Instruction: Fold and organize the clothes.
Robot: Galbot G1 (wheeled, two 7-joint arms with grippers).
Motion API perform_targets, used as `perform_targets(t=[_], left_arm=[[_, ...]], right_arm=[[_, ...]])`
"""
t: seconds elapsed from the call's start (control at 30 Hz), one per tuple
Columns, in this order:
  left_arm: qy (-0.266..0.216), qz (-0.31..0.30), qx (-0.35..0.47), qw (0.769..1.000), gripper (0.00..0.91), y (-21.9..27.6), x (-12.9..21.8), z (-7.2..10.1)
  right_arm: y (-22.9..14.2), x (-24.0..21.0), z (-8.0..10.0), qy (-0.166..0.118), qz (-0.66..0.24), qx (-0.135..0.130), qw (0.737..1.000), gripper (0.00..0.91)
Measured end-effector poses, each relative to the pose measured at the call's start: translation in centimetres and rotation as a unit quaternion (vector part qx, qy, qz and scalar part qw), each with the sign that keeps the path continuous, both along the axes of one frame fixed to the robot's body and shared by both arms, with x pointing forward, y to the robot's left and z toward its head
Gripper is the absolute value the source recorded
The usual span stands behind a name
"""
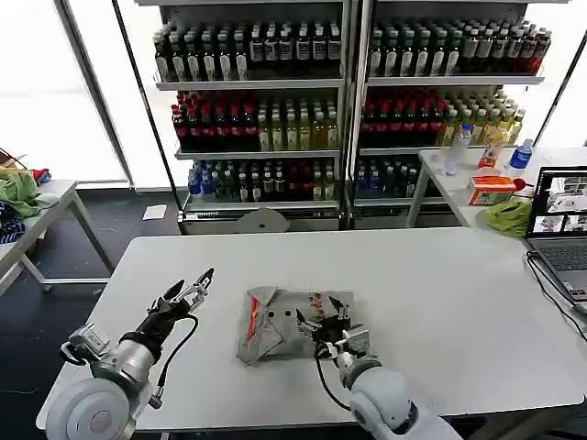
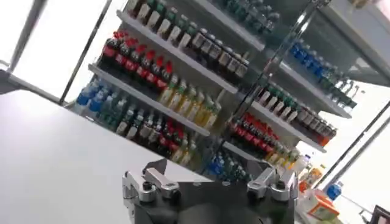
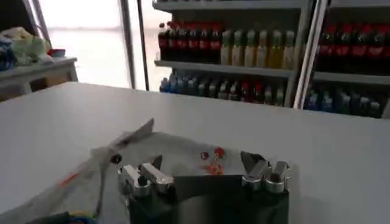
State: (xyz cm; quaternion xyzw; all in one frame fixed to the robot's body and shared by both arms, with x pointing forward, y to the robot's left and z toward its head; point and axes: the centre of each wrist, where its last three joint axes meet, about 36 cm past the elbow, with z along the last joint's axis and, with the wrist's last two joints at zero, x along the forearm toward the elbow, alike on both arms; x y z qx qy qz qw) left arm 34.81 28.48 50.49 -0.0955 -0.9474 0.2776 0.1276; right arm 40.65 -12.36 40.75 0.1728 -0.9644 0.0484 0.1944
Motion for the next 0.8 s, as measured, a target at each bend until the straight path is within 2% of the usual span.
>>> perform_targets(t=[0.2,0.47,0.6,0.8], left_arm=[[0.004,0.002,-0.008,1.000,0.907,0.4,-0.1,-0.5],[0.008,0.004,-0.008,1.000,0.907,1.0,-0.1,-0.8],[0.002,0.008,-0.004,1.000,0.907,1.4,-0.1,-0.7],[-0.011,0.017,0.023,1.000,0.907,2.0,-0.5,-0.9]], right_arm=[[1.1,0.7,-1.1,0.017,-0.046,-0.032,0.998,0.907],[0.8,1.2,-0.9,0.018,-0.067,-0.041,0.997,0.907],[0.1,1.3,-0.4,0.007,-0.065,-0.019,0.998,0.907],[-2.2,0.2,1.1,-0.052,-0.059,0.030,0.996,0.907]])
